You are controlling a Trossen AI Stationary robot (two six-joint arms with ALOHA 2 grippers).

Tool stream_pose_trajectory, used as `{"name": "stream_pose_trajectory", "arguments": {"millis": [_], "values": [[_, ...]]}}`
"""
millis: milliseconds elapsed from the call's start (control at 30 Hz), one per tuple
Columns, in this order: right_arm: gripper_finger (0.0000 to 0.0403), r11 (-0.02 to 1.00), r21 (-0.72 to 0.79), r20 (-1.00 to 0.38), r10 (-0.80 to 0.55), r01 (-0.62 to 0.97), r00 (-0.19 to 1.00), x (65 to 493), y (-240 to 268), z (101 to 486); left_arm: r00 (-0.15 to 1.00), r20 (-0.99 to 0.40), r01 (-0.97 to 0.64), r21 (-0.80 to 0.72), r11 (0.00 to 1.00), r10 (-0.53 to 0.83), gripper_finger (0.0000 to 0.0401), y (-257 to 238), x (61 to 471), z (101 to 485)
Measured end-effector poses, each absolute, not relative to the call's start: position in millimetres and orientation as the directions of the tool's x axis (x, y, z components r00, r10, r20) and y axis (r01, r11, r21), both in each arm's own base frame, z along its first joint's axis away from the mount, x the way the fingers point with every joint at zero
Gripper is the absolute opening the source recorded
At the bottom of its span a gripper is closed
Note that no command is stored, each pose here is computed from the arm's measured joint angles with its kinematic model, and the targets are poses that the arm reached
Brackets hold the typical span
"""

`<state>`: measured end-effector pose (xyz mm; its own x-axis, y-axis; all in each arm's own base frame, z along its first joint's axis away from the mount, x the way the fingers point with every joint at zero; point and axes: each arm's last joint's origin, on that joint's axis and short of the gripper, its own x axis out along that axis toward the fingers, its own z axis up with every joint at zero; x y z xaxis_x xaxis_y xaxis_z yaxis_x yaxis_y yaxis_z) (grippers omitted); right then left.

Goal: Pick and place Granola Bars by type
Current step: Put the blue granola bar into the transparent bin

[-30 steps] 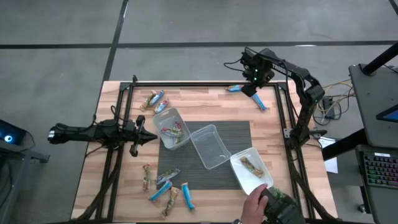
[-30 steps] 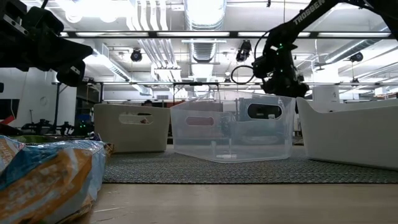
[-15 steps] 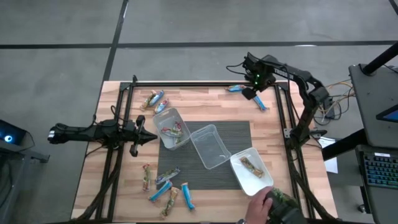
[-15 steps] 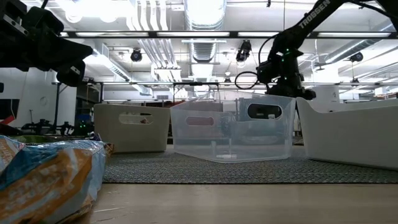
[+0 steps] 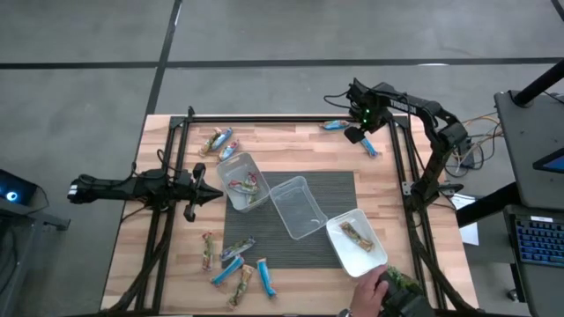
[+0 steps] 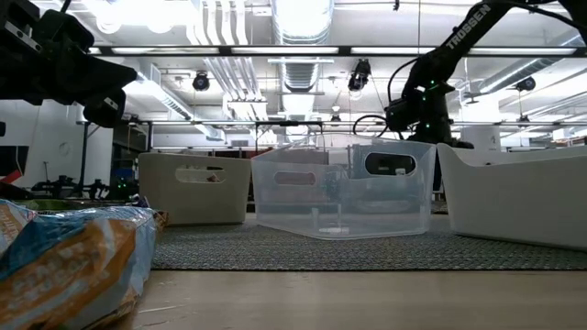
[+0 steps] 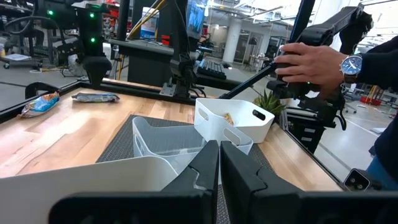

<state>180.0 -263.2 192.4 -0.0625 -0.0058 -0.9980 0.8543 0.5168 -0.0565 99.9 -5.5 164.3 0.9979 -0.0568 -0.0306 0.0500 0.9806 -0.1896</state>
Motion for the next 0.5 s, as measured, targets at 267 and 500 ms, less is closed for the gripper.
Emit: {"name": "stream_pose_trajectory", "arguments": {"millis": [267,500], "values": [[0.0264,0.501,-0.056,-0.998,0.005,0.863,-0.068,177.4,-261.5,186.8,0.998,-0.030,0.050,-0.189,0.981,-0.057,0.0000,-5.5,99.9,164.4],[0.0267,0.480,-0.058,-0.997,0.010,0.876,-0.072,176.5,-260.3,184.5,0.998,-0.031,0.050,-0.189,0.981,-0.057,0.0000,-5.5,99.9,164.4]]}}
